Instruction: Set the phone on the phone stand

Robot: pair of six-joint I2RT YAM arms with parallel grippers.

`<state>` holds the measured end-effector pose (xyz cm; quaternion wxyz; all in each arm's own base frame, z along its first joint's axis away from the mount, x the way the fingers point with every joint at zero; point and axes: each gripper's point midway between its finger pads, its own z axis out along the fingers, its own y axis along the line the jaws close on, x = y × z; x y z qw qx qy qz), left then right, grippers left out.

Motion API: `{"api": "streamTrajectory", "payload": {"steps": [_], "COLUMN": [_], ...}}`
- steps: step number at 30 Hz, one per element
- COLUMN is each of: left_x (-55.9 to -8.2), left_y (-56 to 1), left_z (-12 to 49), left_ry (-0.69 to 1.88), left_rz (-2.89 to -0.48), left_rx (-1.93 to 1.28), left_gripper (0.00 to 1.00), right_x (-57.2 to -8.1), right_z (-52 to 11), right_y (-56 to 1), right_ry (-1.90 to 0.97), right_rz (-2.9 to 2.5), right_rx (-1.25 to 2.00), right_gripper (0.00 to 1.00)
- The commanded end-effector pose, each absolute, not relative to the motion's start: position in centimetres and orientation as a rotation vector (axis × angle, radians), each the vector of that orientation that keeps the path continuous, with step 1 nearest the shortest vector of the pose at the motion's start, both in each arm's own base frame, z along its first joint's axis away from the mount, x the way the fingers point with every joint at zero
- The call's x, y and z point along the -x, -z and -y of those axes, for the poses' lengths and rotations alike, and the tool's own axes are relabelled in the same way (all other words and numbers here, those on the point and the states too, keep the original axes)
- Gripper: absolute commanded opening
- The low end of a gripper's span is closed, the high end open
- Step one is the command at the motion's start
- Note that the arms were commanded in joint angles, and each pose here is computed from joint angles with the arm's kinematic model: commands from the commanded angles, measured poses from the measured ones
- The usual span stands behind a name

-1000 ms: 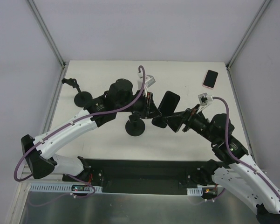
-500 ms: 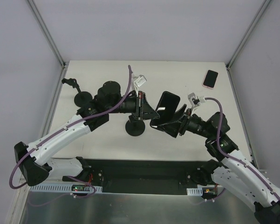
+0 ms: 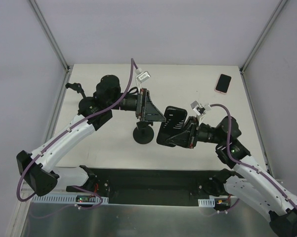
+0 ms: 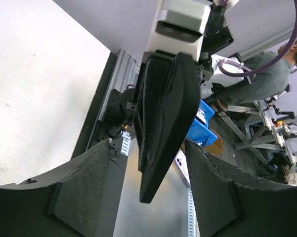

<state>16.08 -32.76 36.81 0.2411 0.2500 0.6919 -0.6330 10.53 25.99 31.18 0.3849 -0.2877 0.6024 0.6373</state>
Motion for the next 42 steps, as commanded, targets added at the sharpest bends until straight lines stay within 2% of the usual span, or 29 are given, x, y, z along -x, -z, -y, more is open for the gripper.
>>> {"api": "streamTrajectory", "payload": {"steps": [1,4,5,10,20,38,42], "left_x": [-14.3,-14.0,-13.8,-14.1,-13.0,-11.6,-11.5], "left_y": [-38.9,-38.5,-38.4,-36.7,-35.0,-35.0,-34.4], "left_z": [32.7,32.7,32.8,33.1,33.8,33.9,33.9], "left_ry": [1.8,1.758,1.751,1.58,1.546,1.556,1.557], "left_rz": [-1.838,-1.847,-1.842,-1.906,-1.945,-1.912,-1.925], "left_rx": [-0.873,-0.916,-0.933,-0.959,-1.077,-1.213,-1.224], "left_gripper": [0.59,0.52,0.46,0.37,0.13,0.23,0.05], "right_x": [-8.4,-8.4,-8.3,-7.9,-8.4,-7.8,-8.0], "right_z": [-26.0,-26.2,-26.2,-26.8,-28.3,-29.6,-29.3], "right_y": [-33.4,-32.6,-32.3,-31.1,-30.1,-29.9,-30.3], "right_ry": [-1.636,-1.629,-1.629,-1.65,-1.649,-1.695,-1.653], "right_rz": [-1.423,-1.446,-1.451,-1.502,-1.542,-1.578,-1.571], "right_rx": [0.928,0.938,0.944,0.983,1.012,1.105,1.094], "right_gripper": [0.01,0.01,0.01,0.01,0.01,0.01,0.01]}}
